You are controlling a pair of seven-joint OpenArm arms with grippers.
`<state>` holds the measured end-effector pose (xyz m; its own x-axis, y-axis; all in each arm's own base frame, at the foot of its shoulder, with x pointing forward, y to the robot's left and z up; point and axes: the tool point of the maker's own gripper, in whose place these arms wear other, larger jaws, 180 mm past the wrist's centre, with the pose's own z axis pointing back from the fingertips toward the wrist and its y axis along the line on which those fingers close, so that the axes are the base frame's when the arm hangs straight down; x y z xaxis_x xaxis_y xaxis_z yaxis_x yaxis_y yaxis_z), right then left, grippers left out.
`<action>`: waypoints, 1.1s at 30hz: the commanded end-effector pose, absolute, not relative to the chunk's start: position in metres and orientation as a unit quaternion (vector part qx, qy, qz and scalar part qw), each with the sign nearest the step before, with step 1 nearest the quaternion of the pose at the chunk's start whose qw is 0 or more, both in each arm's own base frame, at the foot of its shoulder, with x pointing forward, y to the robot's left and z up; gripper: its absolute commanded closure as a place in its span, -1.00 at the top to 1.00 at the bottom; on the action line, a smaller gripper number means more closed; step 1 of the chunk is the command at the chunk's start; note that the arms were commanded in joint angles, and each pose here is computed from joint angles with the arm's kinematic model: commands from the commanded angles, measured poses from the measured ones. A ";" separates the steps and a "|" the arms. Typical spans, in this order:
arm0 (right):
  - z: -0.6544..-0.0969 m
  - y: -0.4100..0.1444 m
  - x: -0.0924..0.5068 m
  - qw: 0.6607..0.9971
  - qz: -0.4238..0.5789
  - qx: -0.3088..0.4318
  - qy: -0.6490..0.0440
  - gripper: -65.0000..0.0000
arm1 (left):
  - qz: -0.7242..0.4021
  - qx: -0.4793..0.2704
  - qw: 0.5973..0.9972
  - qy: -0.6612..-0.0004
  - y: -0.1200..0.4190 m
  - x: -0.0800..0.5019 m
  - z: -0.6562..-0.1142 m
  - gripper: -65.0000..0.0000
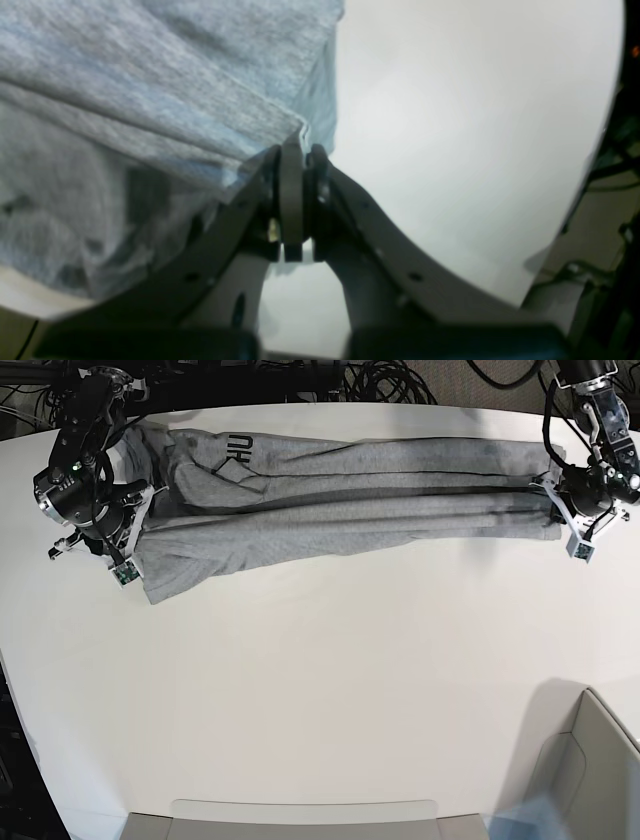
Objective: Fold the T-shirt properly
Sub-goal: 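Lower the folded hem and open both grippers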
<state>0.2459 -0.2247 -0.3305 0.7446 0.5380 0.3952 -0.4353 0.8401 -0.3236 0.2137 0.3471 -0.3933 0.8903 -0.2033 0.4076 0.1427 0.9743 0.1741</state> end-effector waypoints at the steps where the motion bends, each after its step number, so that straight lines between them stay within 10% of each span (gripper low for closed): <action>1: -0.325 -0.234 0.245 0.924 0.269 -0.128 -0.240 -1.00 | -0.096 0.096 0.964 -0.227 0.358 0.219 -0.378 -1.00; 29: -0.352 -0.243 0.199 0.941 0.263 -0.118 -0.180 -1.00 | -0.091 0.075 0.979 -0.163 0.350 0.167 -0.412 -1.00; 33: -0.353 -0.244 0.197 0.942 0.261 -0.118 -0.177 -0.90 | -0.090 0.074 0.979 -0.166 0.350 0.167 -0.412 -0.45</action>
<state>0.1953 -0.2356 -0.3594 0.8085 0.5149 0.2849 -0.4453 0.8519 -0.2756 0.1680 0.3412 -0.4166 0.9258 -0.1917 0.3258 0.1513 0.9777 0.1454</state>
